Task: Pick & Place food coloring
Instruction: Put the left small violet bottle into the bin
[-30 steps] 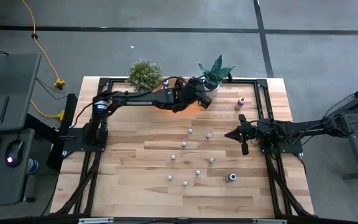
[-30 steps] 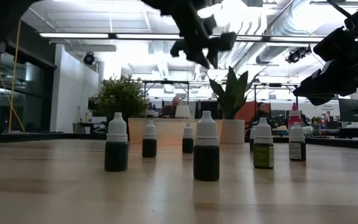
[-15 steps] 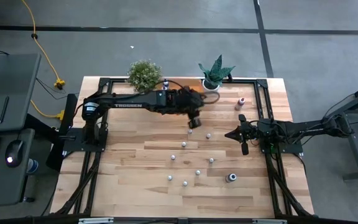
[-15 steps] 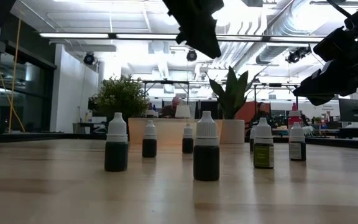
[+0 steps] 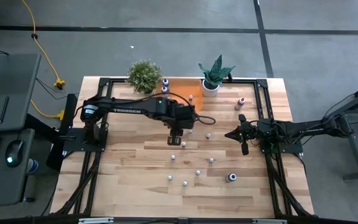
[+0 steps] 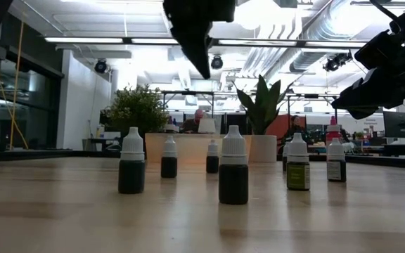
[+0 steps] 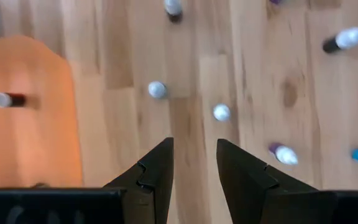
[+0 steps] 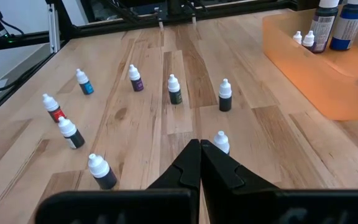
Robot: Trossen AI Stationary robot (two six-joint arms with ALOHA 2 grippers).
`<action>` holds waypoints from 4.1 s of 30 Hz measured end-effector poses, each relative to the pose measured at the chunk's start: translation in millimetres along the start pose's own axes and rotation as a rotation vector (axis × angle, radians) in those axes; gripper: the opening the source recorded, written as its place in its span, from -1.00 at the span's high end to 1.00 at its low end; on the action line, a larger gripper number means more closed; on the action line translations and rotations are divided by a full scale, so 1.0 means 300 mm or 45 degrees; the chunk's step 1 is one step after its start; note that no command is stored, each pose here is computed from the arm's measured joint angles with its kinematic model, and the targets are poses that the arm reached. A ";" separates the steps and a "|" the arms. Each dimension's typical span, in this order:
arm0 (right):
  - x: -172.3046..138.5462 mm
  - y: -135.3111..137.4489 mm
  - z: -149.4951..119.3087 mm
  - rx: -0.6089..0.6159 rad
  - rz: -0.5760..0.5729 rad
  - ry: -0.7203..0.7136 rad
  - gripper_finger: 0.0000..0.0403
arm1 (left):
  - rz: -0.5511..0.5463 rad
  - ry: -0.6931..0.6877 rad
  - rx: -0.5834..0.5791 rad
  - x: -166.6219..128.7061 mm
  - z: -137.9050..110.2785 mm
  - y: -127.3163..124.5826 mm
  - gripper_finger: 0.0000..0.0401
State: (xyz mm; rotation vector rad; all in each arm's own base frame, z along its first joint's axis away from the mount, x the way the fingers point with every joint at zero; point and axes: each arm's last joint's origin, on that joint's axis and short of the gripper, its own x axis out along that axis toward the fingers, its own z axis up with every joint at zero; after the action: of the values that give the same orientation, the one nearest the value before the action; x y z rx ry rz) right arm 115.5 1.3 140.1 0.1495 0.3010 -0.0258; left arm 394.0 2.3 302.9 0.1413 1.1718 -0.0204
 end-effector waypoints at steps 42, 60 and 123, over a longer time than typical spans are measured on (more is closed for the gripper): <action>0.000 0.000 0.000 0.000 -0.001 -0.001 1.00 | -0.338 -0.286 0.152 0.159 -0.359 -0.223 0.41; 0.000 0.000 0.000 0.000 0.000 -0.001 1.00 | -0.199 -0.440 0.202 0.252 -0.415 -0.222 0.41; 0.006 -0.001 -0.007 0.000 -0.006 0.033 1.00 | -0.255 -0.114 0.250 0.295 -0.255 -0.247 -0.26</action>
State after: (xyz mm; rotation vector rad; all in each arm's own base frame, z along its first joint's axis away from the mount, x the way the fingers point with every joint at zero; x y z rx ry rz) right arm 116.5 1.3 137.5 0.1489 0.3274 -0.0281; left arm 351.7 -56.8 185.0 0.1941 1.0896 -0.3162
